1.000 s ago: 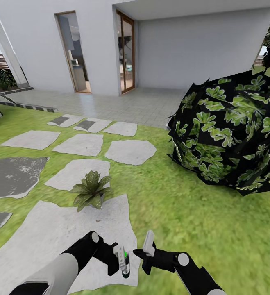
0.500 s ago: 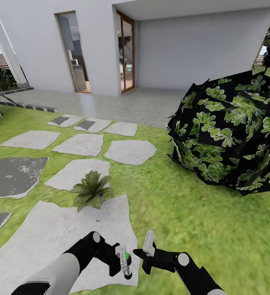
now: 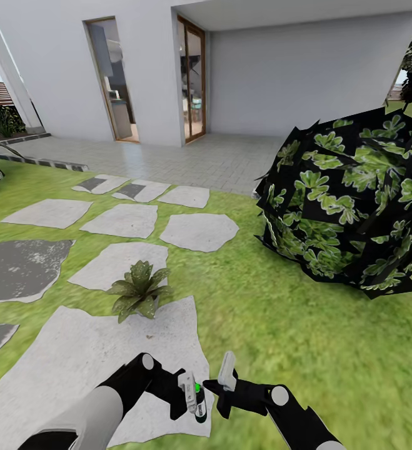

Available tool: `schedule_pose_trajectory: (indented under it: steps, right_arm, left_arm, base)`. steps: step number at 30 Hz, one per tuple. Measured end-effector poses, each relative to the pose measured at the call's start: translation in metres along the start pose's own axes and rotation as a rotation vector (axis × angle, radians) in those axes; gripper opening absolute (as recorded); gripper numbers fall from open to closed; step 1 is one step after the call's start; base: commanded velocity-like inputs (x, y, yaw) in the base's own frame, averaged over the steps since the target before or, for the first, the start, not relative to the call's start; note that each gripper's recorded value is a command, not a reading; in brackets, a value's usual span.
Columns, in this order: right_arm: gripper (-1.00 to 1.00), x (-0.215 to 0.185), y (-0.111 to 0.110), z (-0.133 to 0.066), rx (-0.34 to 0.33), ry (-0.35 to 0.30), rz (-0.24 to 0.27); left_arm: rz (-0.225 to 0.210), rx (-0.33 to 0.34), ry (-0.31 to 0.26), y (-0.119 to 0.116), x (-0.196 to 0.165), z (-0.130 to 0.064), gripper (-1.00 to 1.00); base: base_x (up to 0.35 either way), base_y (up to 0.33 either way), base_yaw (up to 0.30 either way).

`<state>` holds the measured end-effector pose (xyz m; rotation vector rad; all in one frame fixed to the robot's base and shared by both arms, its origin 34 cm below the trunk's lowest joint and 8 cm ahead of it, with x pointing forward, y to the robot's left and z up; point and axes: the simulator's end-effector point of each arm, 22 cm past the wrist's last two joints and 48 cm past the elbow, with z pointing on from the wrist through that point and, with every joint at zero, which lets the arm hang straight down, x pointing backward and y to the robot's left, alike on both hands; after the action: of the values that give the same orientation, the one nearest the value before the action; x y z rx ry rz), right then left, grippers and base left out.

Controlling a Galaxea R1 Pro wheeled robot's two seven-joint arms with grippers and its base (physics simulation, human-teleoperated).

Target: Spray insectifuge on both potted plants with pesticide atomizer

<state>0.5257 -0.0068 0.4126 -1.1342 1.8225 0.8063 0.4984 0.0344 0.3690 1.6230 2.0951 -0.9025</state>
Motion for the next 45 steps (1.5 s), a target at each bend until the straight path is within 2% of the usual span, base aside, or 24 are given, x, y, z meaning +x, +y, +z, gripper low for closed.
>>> schedule_pose_trajectory:
  steps: [10, 21, 25, 27, 33, 36, 38, 39, 41, 45]
  right_arm:
    - [-1.0, 0.0, 0.0, 0.0, 0.0, 0.0, 0.0]
    - [-1.0, 0.0, 0.0, 0.0, 0.0, 0.0, 0.0]
    - [-1.0, 0.0, 0.0, 0.0, 0.0, 0.001, 0.0]
    - [-1.0, 0.0, 0.0, 0.0, 0.0, 0.001, -0.001]
    - [-1.0, 0.001, 0.0, 0.0, -0.001, 0.002, 0.0]
    - [-1.0, 0.003, 0.001, -0.001, -0.005, 0.012, -0.009]
    - [-1.0, 0.011, 0.002, -0.003, -0.017, 0.04, -0.033]
    - [1.0, 0.013, 0.003, -0.003, -0.02, 0.048, -0.04]
    - [1.0, 0.018, 0.004, -0.005, -0.025, 0.063, -0.048]
    - [1.0, 0.03, 0.003, -0.01, -0.021, 0.084, -0.032]
  left_arm:
    - [-0.021, -0.006, -0.042, 0.001, -0.009, 0.0, -1.0]
    - [-0.022, -0.005, -0.041, 0.001, -0.009, 0.0, -1.0]
    - [-0.019, -0.013, -0.015, 0.004, 0.001, -0.004, -1.0]
    - [-0.029, -0.032, 0.017, 0.012, 0.022, -0.014, -1.0]
    - [-0.087, -0.101, 0.127, 0.037, 0.105, -0.066, -1.0]
    - [-0.11, -0.113, 0.153, 0.037, 0.128, -0.077, -1.0]
    - [-0.124, -0.12, 0.17, 0.037, 0.142, -0.085, -1.0]
    - [-0.129, -0.123, 0.175, 0.037, 0.147, -0.088, -1.0]
    - [-0.145, -0.132, 0.198, 0.036, 0.166, -0.099, -1.0]
    - [-0.176, -0.149, 0.208, 0.034, 0.184, -0.108, -1.0]
  base:
    - [0.0, 0.0, 0.0]
    - [0.0, 0.0, 0.0]
    - [0.0, 0.0, 0.0]
    - [0.0, 0.0, 0.0]
    - [0.0, 0.0, 0.0]
    - [0.0, 0.0, 0.0]
    - [0.0, 0.0, 0.0]
    - [0.0, 0.0, 0.0]
    - [0.0, 0.0, 0.0]
    - [0.0, 0.0, 0.0]
